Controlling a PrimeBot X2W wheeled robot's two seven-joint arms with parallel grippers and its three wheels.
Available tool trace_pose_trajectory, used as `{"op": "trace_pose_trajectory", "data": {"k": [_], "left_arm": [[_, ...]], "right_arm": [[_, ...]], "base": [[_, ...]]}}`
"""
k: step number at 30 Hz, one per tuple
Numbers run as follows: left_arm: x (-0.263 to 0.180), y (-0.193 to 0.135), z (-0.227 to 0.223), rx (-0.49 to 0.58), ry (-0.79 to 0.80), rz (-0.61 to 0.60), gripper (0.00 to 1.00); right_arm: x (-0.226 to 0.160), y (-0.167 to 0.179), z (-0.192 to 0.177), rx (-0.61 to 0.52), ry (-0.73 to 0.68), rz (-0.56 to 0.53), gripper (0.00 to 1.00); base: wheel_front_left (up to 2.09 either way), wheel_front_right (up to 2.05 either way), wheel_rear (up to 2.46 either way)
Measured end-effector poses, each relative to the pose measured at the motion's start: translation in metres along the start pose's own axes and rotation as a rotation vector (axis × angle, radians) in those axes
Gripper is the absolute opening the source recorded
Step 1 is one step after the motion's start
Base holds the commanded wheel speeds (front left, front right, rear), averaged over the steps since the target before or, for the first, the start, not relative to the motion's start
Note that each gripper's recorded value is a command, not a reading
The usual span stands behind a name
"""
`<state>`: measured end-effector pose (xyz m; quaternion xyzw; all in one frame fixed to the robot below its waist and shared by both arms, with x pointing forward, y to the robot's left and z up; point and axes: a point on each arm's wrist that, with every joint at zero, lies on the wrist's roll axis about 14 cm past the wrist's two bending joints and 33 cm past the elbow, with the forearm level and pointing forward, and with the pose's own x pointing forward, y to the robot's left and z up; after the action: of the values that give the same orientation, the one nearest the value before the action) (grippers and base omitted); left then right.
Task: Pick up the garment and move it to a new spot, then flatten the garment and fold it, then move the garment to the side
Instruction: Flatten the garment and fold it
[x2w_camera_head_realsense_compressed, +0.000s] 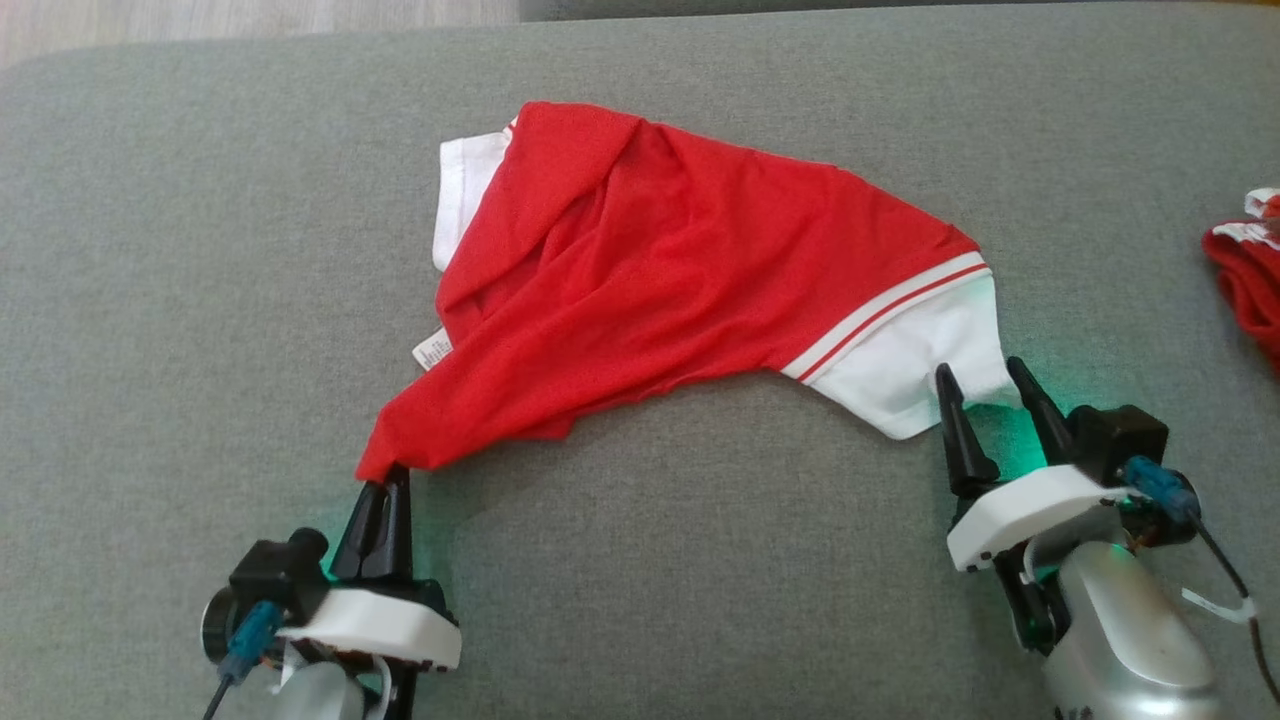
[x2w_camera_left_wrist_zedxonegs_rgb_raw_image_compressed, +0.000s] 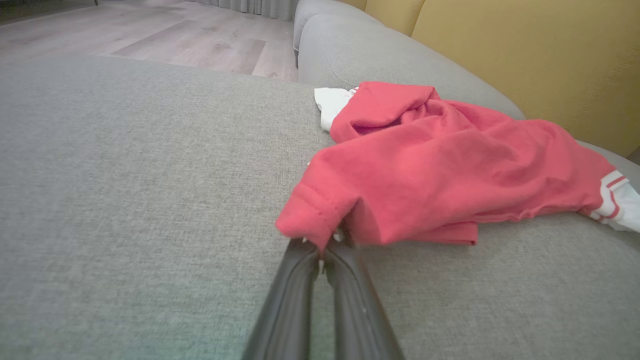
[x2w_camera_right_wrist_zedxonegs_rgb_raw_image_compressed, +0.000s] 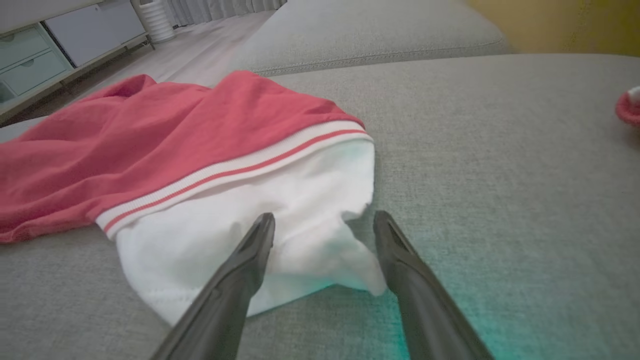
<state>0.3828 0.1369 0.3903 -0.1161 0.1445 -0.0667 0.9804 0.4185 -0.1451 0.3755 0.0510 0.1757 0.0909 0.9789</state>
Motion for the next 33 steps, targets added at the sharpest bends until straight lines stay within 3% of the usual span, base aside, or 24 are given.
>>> {"op": "trace_pose_trajectory", "data": {"k": [11,12,13,14,15,16,17,25,28,29,33], "left_arm": [[0.001,-0.007,0.001,0.004,-0.002,-0.021,0.0],[0.001,-0.007,0.001,0.005,-0.002,-0.022,0.0],[0.001,-0.007,0.001,0.005,-0.003,-0.022,0.0],[0.001,-0.008,0.001,0.005,-0.003,-0.023,0.0],[0.001,-0.008,0.001,0.005,-0.003,-0.024,0.0],[0.001,-0.008,0.001,0.006,-0.003,-0.026,0.0],[0.001,-0.009,0.001,0.006,-0.003,-0.027,0.0],[0.0,-0.015,0.019,0.021,-0.058,-0.045,0.0],[0.002,-0.022,0.053,0.056,-0.154,-0.079,0.0],[0.002,-0.022,0.053,0.056,-0.154,-0.079,0.0],[0.01,-0.029,0.132,0.18,-0.352,-0.147,0.0]], "right_arm": [[-0.005,0.006,0.002,-0.017,-0.007,0.025,1.0],[-0.005,0.005,0.002,-0.014,-0.007,0.023,0.95],[-0.005,0.004,0.002,-0.013,-0.007,0.021,0.83],[-0.006,0.002,0.001,-0.014,-0.005,0.019,0.44],[-0.007,0.001,0.001,-0.016,-0.002,0.016,0.44],[-0.007,0.0,0.001,-0.012,-0.002,0.015,0.19],[-0.007,0.0,0.001,-0.004,-0.003,0.013,0.0],[-0.009,0.005,0.028,0.059,-0.09,0.023,0.0],[-0.013,0.015,0.078,0.14,-0.244,0.057,0.0],[-0.013,0.015,0.078,0.14,-0.244,0.057,0.0],[-0.026,0.015,0.151,0.179,-0.448,0.104,0.0]], "base": [[0.0,0.0,0.0],[0.0,0.0,0.0],[0.0,0.0,0.0],[0.0,0.0,0.0],[0.0,0.0,0.0],[0.0,0.0,0.0],[0.0,0.0,0.0],[0.0,0.0,0.0],[0.0,0.0,0.0],[0.0,0.0,0.0],[0.0,0.0,0.0]]}}
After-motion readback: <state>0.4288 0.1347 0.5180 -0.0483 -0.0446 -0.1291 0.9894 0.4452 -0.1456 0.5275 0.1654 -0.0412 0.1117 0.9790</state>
